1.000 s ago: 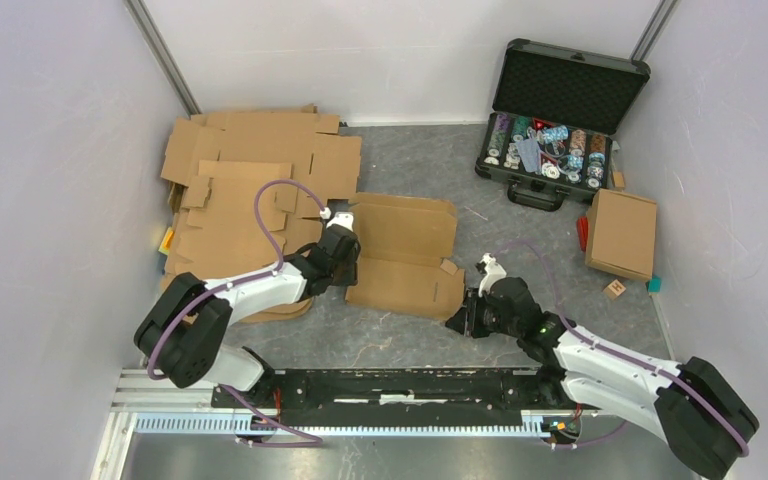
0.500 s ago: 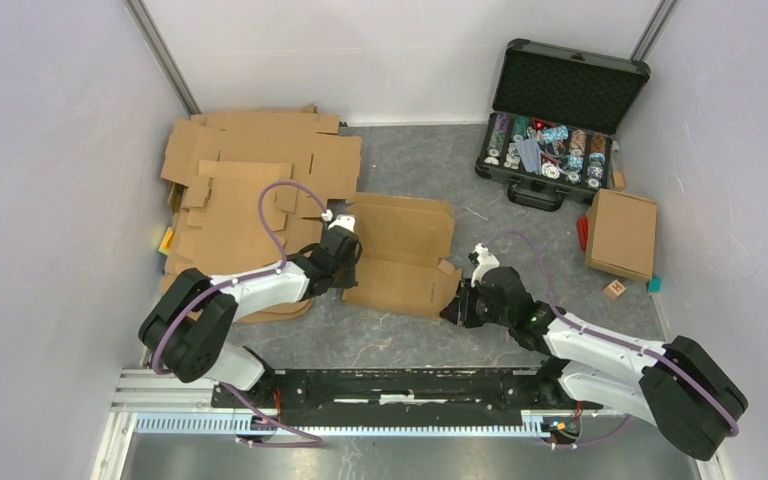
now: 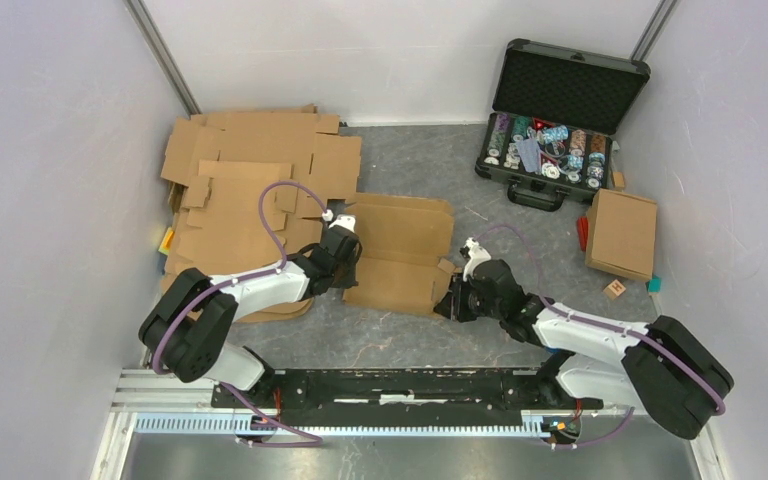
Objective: Fold the paper box
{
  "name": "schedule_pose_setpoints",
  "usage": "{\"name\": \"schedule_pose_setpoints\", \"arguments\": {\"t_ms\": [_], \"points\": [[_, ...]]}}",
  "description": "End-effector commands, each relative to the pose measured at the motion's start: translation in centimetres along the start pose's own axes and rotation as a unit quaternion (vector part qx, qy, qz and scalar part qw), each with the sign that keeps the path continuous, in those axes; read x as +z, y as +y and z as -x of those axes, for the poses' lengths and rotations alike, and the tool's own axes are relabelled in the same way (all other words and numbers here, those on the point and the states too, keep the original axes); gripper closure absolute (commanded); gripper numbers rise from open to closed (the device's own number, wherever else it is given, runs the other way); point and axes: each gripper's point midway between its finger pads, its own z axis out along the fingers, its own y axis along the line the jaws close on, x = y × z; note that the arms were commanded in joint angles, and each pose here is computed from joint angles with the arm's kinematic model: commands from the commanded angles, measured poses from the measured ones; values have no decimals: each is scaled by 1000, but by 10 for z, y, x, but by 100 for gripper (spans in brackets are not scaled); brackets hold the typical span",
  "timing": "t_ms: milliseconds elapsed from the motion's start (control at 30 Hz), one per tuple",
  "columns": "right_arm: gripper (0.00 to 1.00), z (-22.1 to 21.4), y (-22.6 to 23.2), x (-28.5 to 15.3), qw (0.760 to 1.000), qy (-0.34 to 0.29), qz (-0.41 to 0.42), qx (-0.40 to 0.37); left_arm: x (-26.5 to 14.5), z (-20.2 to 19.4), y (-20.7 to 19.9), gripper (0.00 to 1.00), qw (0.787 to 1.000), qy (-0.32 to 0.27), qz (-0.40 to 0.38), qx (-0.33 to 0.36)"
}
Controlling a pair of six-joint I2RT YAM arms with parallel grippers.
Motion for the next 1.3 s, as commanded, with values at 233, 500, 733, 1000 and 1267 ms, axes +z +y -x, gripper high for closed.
{"name": "schedule_pose_setpoints", "arguments": {"t_ms": [233, 500, 733, 1000, 1267], "points": [[95, 26, 23, 15, 999, -18, 21, -32, 0, 13, -10, 92, 1000, -10, -15, -1], [100, 31, 12, 12, 999, -25, -13, -45, -1, 14, -9, 92, 1000, -13, -12, -4], [100, 42, -6, 0, 994, -46, -72, -66, -3, 15, -6, 92, 1000, -16, -4, -5], [93, 56, -28, -21, 982, -62, -145, -101, -3, 15, -5, 92, 1000, -17, -1, -5], [67, 54, -50, -25, 986, -60, -131, -84, -4, 16, -5, 92, 1000, -18, -2, -5]]}}
